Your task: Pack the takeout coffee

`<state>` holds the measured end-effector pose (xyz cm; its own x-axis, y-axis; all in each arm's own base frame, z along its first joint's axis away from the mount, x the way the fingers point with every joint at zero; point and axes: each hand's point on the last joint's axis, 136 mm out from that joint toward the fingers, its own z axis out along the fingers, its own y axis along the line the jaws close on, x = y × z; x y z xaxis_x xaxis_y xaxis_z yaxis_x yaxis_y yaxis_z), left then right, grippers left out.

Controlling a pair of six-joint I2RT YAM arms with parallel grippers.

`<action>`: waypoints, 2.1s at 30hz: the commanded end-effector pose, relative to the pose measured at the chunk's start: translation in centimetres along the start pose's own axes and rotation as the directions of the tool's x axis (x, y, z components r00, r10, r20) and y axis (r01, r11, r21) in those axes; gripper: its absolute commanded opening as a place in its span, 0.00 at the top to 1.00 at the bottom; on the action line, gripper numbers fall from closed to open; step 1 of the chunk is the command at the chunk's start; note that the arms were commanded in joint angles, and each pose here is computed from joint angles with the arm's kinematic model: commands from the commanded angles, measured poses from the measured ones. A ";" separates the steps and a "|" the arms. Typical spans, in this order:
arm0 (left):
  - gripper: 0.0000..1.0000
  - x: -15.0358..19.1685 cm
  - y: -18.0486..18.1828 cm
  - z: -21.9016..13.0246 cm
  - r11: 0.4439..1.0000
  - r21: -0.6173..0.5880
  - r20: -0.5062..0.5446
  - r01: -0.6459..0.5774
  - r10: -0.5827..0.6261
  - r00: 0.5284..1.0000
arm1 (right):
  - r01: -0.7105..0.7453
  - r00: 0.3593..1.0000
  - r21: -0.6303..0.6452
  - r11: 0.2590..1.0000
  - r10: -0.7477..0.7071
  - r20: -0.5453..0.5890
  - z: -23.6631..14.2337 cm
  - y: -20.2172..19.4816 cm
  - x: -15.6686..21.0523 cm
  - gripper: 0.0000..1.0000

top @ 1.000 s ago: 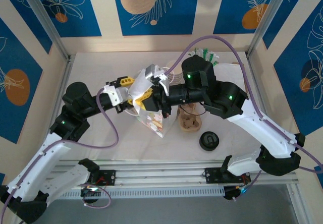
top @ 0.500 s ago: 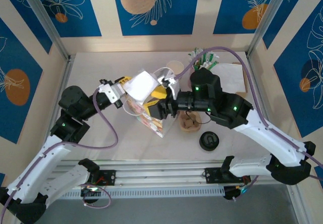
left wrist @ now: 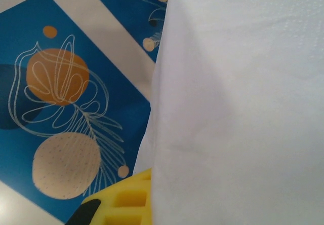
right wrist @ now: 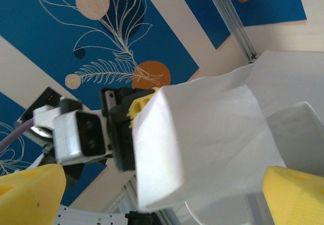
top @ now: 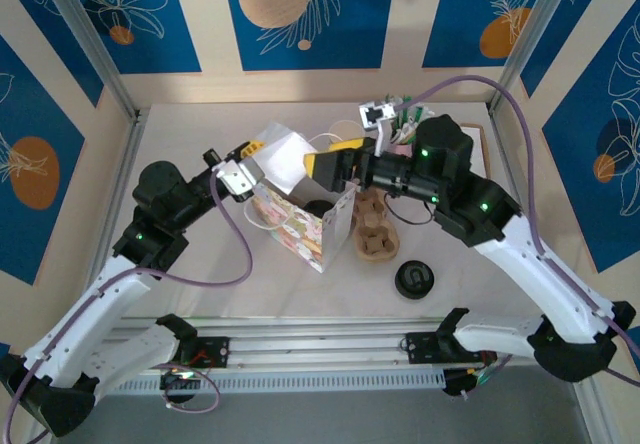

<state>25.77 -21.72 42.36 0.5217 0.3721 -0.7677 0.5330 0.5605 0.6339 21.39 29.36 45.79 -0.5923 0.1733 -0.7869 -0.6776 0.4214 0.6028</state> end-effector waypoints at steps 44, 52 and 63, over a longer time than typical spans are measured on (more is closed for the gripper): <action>0.12 -8.6 -2.0 -4.9 0.910 0.257 0.249 0.326 -0.389 0.887 | 0.179 0.983 -0.290 0.940 -0.184 0.011 0.0 4.8 1.4 1.00; 0.00 -4.4 -2.3 -6.2 0.918 0.125 0.112 0.376 -0.390 0.914 | 0.220 0.975 -0.186 0.958 -0.209 0.075 -1.9 4.2 0.1 1.00; 0.00 1.5 -0.9 -9.5 0.779 -0.178 -0.001 0.601 -0.611 0.792 | 0.372 0.926 0.290 0.882 -0.331 -0.184 1.6 -4.8 1.8 1.00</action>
<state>18.65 -16.69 40.66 0.1899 0.0113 -0.9817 0.6982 0.7015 0.1432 22.79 29.91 44.56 -0.4223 0.0164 -0.9063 -0.7388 0.5731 0.3546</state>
